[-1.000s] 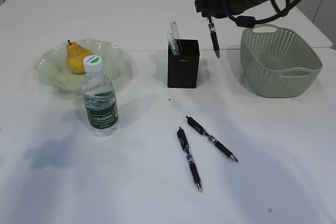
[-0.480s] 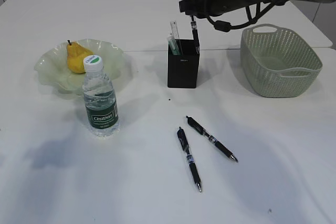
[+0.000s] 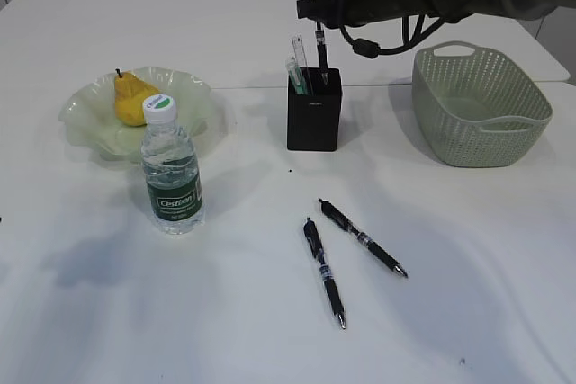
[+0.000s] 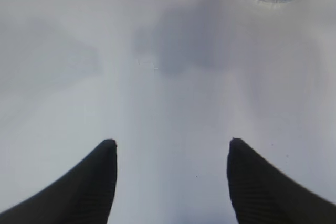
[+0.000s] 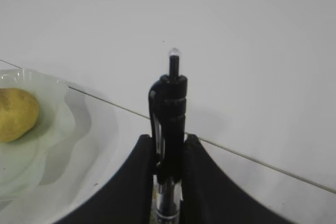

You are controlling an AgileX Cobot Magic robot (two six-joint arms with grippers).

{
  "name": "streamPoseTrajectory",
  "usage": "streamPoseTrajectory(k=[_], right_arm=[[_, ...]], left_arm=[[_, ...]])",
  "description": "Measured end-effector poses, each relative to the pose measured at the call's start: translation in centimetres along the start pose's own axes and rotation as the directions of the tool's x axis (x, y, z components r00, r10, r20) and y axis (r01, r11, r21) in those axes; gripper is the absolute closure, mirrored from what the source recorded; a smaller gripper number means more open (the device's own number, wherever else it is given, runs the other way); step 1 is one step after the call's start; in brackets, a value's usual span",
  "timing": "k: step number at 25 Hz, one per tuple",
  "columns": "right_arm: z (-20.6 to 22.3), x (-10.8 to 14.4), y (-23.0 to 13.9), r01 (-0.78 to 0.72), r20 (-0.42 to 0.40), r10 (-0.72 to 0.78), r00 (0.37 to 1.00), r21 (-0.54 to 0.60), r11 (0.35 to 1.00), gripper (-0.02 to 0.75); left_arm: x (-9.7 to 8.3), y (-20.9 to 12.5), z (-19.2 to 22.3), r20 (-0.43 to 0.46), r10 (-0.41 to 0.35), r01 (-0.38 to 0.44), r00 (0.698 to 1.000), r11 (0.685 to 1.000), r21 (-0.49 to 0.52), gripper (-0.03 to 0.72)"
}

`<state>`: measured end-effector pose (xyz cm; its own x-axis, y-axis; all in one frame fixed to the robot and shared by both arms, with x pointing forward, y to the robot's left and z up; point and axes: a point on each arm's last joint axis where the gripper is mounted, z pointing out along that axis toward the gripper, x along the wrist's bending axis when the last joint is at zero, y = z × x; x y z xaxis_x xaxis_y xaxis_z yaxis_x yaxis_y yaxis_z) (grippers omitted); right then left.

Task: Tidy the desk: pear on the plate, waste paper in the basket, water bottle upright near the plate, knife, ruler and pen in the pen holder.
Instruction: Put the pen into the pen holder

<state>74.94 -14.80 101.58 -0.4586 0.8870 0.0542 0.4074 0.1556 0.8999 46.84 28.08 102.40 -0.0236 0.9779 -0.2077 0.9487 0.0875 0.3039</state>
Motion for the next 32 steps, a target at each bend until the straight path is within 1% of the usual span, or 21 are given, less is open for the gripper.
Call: streamPoseTrajectory(k=[10,14,18,21,24,27,32], right_arm=[[2.0,-0.2,-2.6,-0.047,-0.01,0.048,0.999,0.048,0.998,0.636],[2.1,-0.2,-2.8,-0.053,-0.017,0.054,0.998,0.057,0.997,0.633],[2.2,0.0,-3.1,-0.055,-0.042,0.058,0.997,0.08,0.995,0.622],[2.3,0.2,-3.3,-0.052,-0.057,0.058,0.997,0.094,0.994,0.586],[2.3,0.3,-3.3,-0.051,-0.06,0.057,0.997,0.095,0.994,0.507],[2.3,0.3,-3.3,-0.051,-0.061,0.057,0.996,0.096,0.994,0.447],[1.9,0.5,-2.9,-0.048,-0.076,0.055,0.996,0.097,0.994,0.424]], left_arm=[[0.0,0.0,0.0,-0.002,0.001,-0.001,1.0,1.0,-0.004,0.221],[0.0,0.0,0.0,-0.002,0.001,-0.001,1.0,1.0,-0.004,0.221],[0.0,0.0,0.0,-0.002,0.001,-0.001,1.0,1.0,-0.004,0.221],[0.0,0.0,0.0,-0.002,0.001,-0.001,1.0,1.0,-0.004,0.221],[0.0,0.0,0.0,-0.002,0.001,-0.001,1.0,1.0,-0.002,0.221],[0.0,0.0,0.0,-0.002,0.001,-0.001,1.0,1.0,0.002,0.221],[0.0,-0.1,0.0,-0.001,0.001,-0.001,1.0,1.0,0.013,0.221]])
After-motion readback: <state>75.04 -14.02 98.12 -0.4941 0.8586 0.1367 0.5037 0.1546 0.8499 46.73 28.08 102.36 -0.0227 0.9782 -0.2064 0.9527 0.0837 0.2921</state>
